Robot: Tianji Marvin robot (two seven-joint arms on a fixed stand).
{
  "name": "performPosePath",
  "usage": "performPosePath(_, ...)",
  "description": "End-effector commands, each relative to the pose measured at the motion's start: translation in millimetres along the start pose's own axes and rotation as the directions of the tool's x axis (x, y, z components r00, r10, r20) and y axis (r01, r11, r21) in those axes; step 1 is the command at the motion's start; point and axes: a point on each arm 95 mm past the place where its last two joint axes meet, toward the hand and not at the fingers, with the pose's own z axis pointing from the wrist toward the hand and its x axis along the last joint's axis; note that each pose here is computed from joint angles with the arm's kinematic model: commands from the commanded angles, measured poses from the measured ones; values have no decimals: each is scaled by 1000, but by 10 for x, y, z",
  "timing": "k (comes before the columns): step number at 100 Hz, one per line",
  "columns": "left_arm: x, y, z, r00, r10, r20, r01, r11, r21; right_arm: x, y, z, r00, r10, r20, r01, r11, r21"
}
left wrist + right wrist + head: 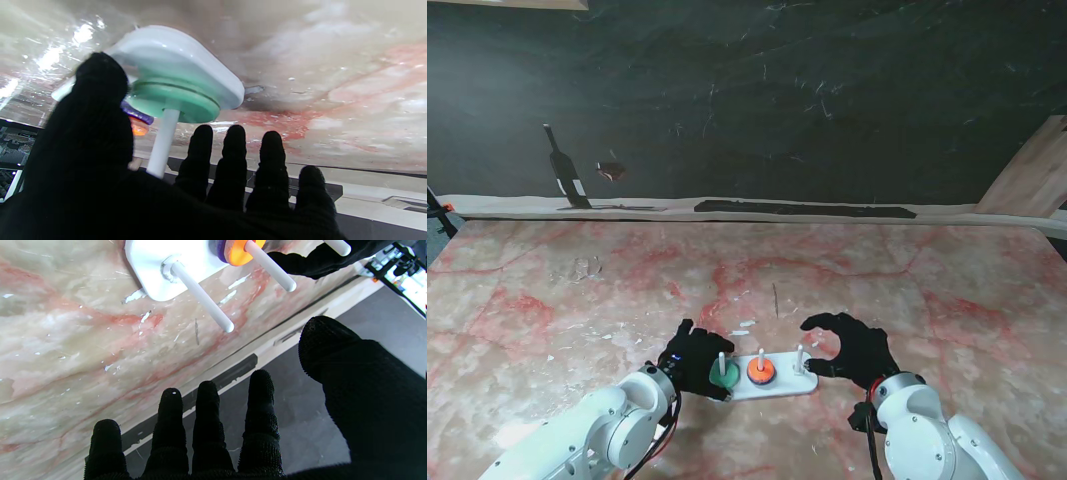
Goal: Move the three rings of the Hanoi Tower from the left rod to the right rod
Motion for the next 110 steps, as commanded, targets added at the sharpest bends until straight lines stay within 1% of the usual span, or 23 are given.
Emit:
performPosePath(1,10,2,-23,1000,0,2,0,1000,-1,8,-28,-21,1000,6,-3,-6,1000,9)
performPosePath(18,10,0,-39,1000,4,-5,-4,1000,-27,0,-26,-29,1000,12,0,-12,1000,10)
performPosePath(38,24,7,-17,1000,26,-14,-27,999,-36,-4,-27,-28,1000,13,4,-13,1000,11)
performPosePath(79,22,18,12,999,50,-6,-50,999,-7,-16,-29,-30,1000,22,8,-22,1000,7)
performPosePath(110,45,34,45,998,59,-8,-59,998,-2,-25,-30,-31,1000,27,13,-27,1000,2)
